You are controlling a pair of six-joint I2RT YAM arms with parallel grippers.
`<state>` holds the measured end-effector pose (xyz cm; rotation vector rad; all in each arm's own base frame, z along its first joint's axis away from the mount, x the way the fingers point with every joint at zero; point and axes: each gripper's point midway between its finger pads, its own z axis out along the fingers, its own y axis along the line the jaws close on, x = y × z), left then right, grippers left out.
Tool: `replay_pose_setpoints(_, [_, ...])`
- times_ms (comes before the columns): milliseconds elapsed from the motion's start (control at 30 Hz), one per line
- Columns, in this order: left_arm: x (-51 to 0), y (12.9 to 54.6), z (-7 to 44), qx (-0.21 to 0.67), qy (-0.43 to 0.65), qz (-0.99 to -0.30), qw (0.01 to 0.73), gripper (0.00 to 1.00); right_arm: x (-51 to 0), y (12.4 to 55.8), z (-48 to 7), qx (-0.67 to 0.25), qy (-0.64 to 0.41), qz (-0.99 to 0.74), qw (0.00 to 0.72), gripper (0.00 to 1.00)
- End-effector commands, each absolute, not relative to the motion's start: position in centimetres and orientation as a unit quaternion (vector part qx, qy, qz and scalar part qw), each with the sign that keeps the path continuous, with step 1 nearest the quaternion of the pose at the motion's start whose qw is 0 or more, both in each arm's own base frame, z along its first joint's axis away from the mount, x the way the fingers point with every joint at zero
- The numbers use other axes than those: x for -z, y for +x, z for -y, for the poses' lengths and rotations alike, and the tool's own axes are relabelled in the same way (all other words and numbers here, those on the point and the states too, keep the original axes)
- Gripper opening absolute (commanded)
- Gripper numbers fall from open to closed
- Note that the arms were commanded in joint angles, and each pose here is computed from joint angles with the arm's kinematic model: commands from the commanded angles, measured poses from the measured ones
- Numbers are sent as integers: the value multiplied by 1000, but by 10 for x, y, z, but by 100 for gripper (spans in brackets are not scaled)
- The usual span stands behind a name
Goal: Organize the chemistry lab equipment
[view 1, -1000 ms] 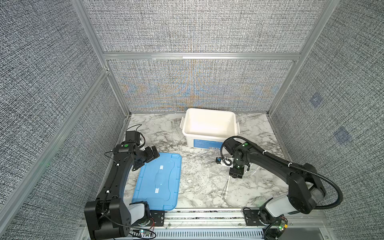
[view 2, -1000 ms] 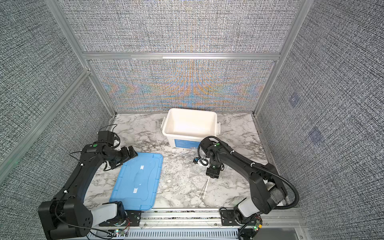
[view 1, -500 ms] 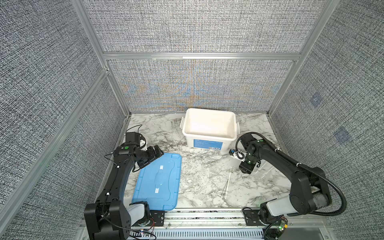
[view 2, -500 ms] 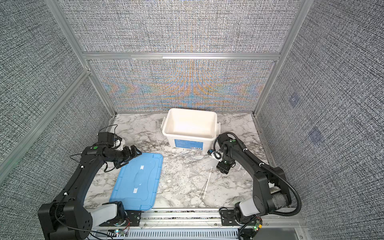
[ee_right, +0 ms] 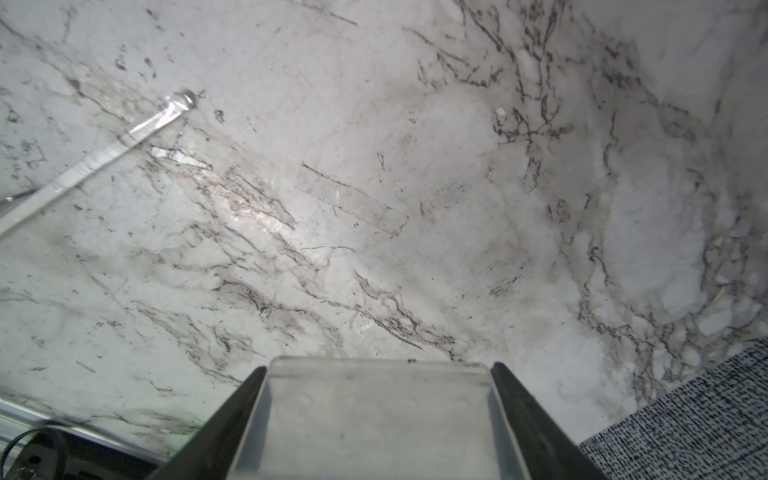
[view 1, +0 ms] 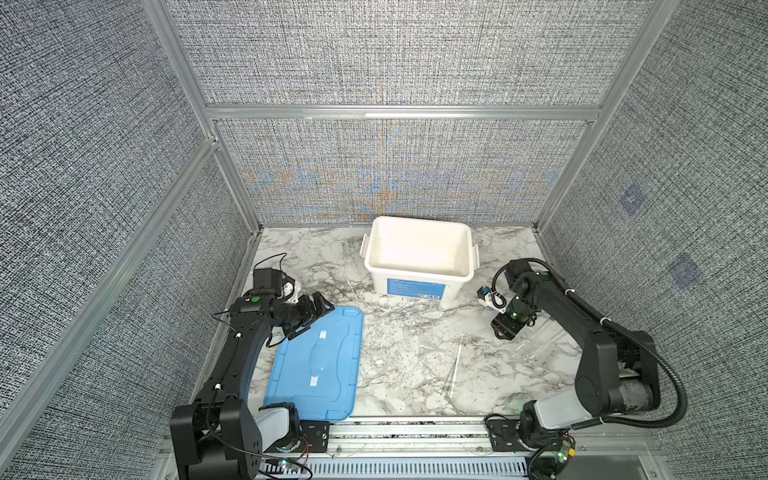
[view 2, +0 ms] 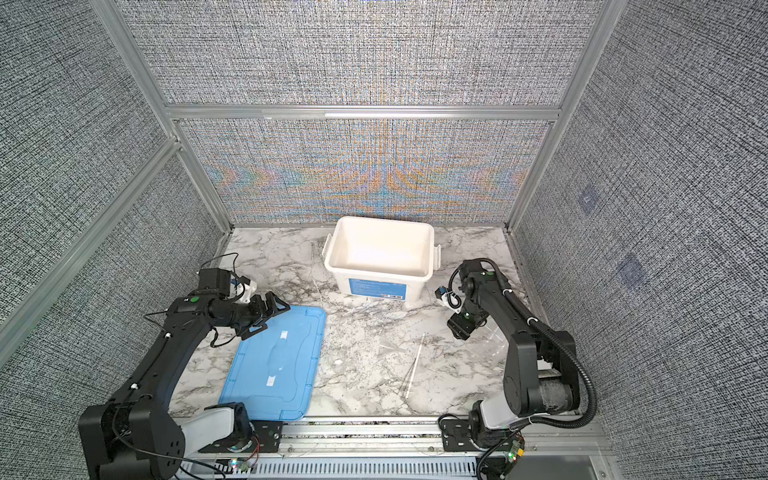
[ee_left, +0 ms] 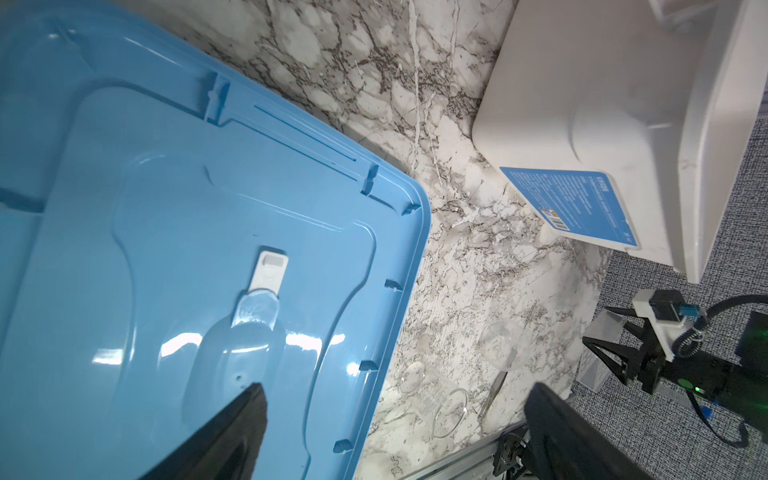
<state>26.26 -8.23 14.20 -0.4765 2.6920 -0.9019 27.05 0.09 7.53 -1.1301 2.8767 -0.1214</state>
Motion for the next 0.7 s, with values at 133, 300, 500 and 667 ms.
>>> replay_pose_setpoints(133, [-141, 264, 86, 321, -163, -925, 119, 98, -71, 283, 21, 30, -339, -940, 0, 66])
replay_pose_setpoints(300, [-137, 263, 89, 325, -163, -925, 108, 98, -64, 293, 38, 40, -324, -945, -13, 66])
replay_pose_setpoints(500, [-134, 262, 94, 337, -160, -923, 96, 97, -67, 310, 63, 57, -290, -955, 6, 65])
replay_pose_setpoints(667, [-135, 265, 94, 337, -158, -923, 98, 97, -55, 311, 76, 73, -265, -961, 14, 65])
